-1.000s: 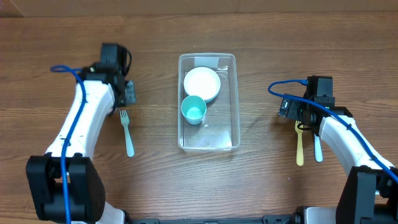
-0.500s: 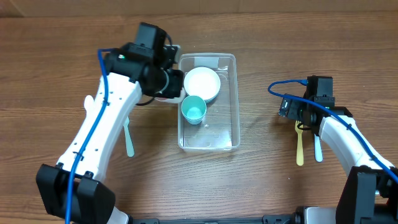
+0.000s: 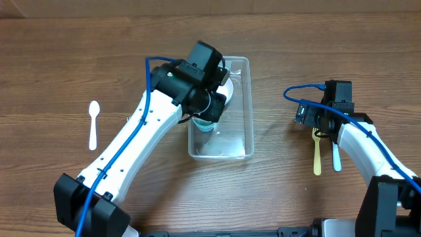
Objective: Pack container
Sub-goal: 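Lower the white cup into the stacked cups in the container, then move right gripper down to the yellow fork and grasp its handle, then carry the yellow fork with right gripper into the container and release, then move right gripper to the light-blue fork and grasp its handle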
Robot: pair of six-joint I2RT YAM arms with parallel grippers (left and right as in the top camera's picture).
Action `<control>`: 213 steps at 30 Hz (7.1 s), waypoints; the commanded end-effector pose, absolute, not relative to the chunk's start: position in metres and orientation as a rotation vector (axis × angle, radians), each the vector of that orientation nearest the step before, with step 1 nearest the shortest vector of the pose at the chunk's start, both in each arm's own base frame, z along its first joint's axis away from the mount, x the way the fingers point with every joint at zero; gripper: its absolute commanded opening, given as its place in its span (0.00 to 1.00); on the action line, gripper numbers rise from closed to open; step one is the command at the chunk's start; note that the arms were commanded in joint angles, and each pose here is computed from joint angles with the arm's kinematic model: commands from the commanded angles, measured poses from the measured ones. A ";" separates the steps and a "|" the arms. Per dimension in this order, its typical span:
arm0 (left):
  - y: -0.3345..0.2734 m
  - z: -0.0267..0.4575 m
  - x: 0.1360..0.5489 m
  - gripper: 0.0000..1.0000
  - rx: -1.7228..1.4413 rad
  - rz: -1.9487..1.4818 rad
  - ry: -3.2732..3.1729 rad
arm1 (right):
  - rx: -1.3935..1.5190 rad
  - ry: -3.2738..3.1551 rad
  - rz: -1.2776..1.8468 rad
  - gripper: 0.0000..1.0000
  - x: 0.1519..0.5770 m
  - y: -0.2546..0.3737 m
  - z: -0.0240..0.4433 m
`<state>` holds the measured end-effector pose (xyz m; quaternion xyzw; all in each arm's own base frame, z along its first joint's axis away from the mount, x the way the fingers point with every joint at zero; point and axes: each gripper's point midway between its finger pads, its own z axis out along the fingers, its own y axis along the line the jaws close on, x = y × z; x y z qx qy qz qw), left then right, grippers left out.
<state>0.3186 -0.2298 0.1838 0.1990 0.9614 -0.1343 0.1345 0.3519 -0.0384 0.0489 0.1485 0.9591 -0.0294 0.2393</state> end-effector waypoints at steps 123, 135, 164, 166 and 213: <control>-0.040 0.260 0.371 1.00 -0.427 0.110 2.536 | 0.277 2.977 0.021 0.31 0.254 -0.021 -0.023; -0.040 0.260 0.371 1.00 -0.427 0.110 2.536 | 0.268 2.952 0.086 0.05 0.274 -0.015 0.004; -0.040 0.260 0.371 1.00 -0.427 0.110 2.536 | -0.250 2.595 0.532 0.45 0.360 0.222 0.154; -0.040 0.260 0.371 1.00 -0.427 0.110 2.536 | -0.251 2.599 0.531 0.67 0.359 0.222 0.154; -0.040 0.260 0.371 1.00 -0.427 0.110 2.536 | 0.518 2.961 0.457 0.91 0.281 -0.023 0.016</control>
